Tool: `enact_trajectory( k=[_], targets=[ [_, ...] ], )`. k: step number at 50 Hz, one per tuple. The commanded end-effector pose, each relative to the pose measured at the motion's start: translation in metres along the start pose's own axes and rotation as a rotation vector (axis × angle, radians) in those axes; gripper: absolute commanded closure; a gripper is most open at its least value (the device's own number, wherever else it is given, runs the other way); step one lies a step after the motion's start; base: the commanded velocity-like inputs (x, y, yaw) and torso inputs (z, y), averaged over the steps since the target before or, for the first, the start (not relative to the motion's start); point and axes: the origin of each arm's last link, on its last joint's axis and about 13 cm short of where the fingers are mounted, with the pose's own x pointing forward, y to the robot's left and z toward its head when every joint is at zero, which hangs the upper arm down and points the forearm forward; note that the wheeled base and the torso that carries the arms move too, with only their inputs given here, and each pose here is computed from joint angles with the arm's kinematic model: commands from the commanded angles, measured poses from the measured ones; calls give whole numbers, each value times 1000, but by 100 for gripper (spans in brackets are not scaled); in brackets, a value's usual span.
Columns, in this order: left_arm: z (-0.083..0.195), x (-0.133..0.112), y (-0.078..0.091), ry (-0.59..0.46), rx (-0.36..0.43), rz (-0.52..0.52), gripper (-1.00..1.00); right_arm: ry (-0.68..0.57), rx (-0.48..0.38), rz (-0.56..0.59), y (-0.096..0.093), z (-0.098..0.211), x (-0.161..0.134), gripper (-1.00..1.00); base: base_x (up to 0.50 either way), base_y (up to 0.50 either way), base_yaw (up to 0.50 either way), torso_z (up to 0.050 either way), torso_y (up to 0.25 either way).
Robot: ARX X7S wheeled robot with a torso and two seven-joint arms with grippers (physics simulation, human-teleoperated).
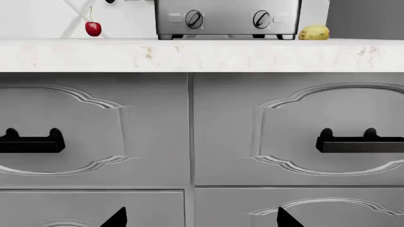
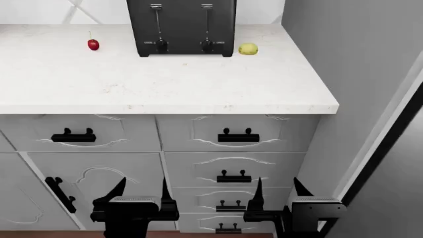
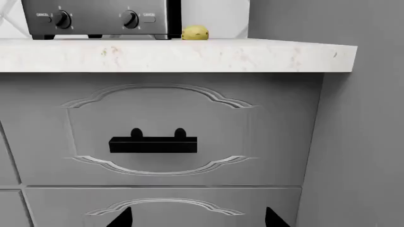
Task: Pick the cherry from the counter and place it in the cabinet.
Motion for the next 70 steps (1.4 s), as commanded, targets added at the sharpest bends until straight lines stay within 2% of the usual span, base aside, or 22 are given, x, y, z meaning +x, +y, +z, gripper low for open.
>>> enact_trajectory(
  k=[1, 11, 14, 17, 20, 25, 30, 38, 43, 47, 55, 70],
  targets=[
    [0, 0, 0, -1, -2, 1, -100, 3, -1, 4, 1, -1, 0, -100, 0, 0, 0, 0, 0],
    [-1, 0, 0, 1, -6, 8, -100, -1, -24, 20, 2, -5, 0, -100, 0, 0, 0, 0, 0],
    [-1, 1, 0, 6, 2, 10, -100, 35, -53, 28, 2, -4, -1, -100, 0, 0, 0, 0, 0],
    [9, -1, 1, 11, 6, 5, -100, 52, -103, 39, 3, 8, -2, -100, 0, 0, 0, 0, 0],
    [31, -1, 4, -8, -17, 3, -100, 41, -139, 45, 3, 31, -3, -100, 0, 0, 0, 0, 0],
    [70, 0, 10, 3, 16, 7, -100, 47, -97, 57, 2, 66, 1, -100, 0, 0, 0, 0, 0],
    [99, -1, 11, -9, 15, 4, -100, -21, -74, 45, -1, 94, 3, -100, 0, 0, 0, 0, 0],
    [151, 10, 19, -50, -33, -22, -100, -125, -53, 84, -3, 141, 14, -100, 0, 0, 0, 0, 0],
    [176, 13, 24, -83, -60, -28, -100, -115, -35, 116, -5, 165, 20, -100, 0, 0, 0, 0, 0],
    [187, 17, 26, -91, -95, -31, -100, -74, -15, 142, -7, 182, 25, -100, 0, 0, 0, 0, 0],
    [210, 24, 30, -116, -112, -36, -100, -11, 31, 146, -7, 211, 41, -100, 0, 0, 0, 0, 0],
    [216, 22, 35, -127, -123, -16, -100, -14, 38, 136, -7, 218, 48, -100, 0, 0, 0, 0, 0]
  ],
)
